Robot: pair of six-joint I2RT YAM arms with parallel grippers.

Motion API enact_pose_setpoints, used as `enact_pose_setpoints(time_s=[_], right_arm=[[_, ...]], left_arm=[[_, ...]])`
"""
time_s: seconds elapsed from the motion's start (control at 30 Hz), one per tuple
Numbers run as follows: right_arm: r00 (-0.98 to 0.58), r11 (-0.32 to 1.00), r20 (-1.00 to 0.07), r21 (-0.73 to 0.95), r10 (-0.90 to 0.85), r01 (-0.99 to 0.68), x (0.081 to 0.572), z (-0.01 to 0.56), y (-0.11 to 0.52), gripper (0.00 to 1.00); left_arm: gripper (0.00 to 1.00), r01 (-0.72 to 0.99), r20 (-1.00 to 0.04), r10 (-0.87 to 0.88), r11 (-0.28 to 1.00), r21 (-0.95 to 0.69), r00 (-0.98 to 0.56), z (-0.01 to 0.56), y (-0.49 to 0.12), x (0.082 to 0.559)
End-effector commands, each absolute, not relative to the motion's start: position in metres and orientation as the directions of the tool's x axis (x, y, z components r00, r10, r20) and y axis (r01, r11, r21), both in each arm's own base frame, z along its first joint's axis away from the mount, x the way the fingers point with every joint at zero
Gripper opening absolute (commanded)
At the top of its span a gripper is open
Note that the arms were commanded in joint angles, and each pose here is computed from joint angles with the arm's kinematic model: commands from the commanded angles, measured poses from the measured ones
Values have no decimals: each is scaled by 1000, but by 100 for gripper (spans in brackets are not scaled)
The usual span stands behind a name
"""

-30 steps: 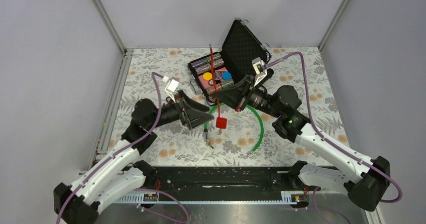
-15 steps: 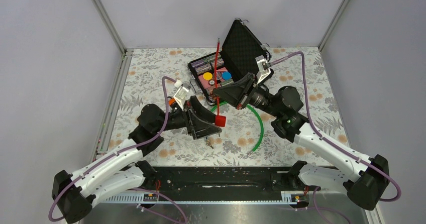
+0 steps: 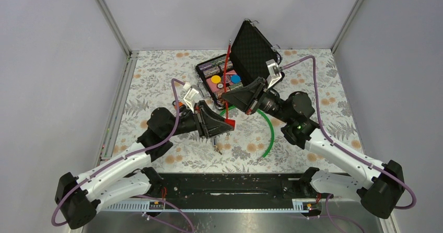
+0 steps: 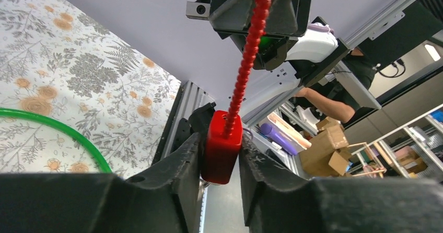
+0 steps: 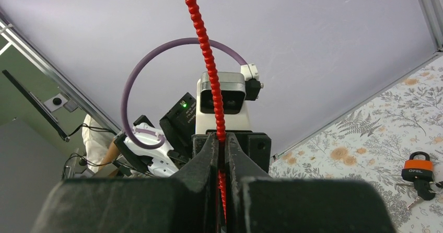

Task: Lock with the key
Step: Pick up the lock from the center of the board.

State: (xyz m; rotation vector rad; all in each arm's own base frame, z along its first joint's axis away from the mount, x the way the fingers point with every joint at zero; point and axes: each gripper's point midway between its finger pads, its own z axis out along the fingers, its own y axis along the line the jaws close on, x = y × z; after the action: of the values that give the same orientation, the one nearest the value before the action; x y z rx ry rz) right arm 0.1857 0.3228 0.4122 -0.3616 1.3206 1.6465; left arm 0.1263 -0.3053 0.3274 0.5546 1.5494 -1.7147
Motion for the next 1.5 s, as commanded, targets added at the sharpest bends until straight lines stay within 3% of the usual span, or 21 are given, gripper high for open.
enact_pose_setpoints(time_s=[0.0, 0.1, 0.2, 0.23, 0.33, 0.43, 0.53, 0.63, 0.87, 1.03, 1.3, 1.47], right_arm=[[-445, 13, -707, 540, 549, -842, 180, 439, 313, 0], [-451, 19, -709, 547, 542, -837, 181, 436, 314, 0], [-454, 43, -716, 557, 530, -829, 185, 430, 315, 2], [-458, 56, -719, 565, 523, -823, 186, 426, 316, 13], [-448, 167, -747, 585, 491, -793, 198, 402, 313, 60], [-431, 373, -804, 579, 409, -725, 211, 360, 297, 75], [-403, 513, -876, 483, 267, -710, 207, 333, 275, 79], [-358, 557, -926, 363, 123, -747, 187, 318, 252, 82], [-190, 668, -972, 234, 140, -706, 172, 367, 194, 78], [-139, 734, -989, 131, 50, -667, 178, 389, 176, 79], [82, 595, -974, -195, -212, -780, 183, 398, 197, 86], [109, 503, -891, -347, -441, -792, 203, 378, 204, 88]], left_arm=[[22, 810, -769, -296, -29, -586, -566, 356, -304, 125], [0, 807, -769, -290, -24, -590, -570, 352, -304, 125], [0, 814, -777, -295, -5, -581, -557, 351, -303, 127], [0, 814, -780, -297, 13, -580, -551, 350, -302, 129], [0, 801, -797, -276, 128, -585, -538, 337, -299, 142], [0, 760, -825, -237, 321, -565, -513, 318, -285, 161], [0, 695, -859, -198, 517, -501, -472, 300, -260, 180], [0, 668, -887, -145, 607, -430, -439, 297, -240, 182], [0, 659, -903, 22, 691, -296, -429, 291, -227, 190], [0, 685, -866, 165, 687, -243, -473, 273, -227, 186], [0, 801, -841, 281, 539, -260, -462, 273, -247, 164], [0, 802, -840, 294, 545, -246, -457, 268, -246, 166]])
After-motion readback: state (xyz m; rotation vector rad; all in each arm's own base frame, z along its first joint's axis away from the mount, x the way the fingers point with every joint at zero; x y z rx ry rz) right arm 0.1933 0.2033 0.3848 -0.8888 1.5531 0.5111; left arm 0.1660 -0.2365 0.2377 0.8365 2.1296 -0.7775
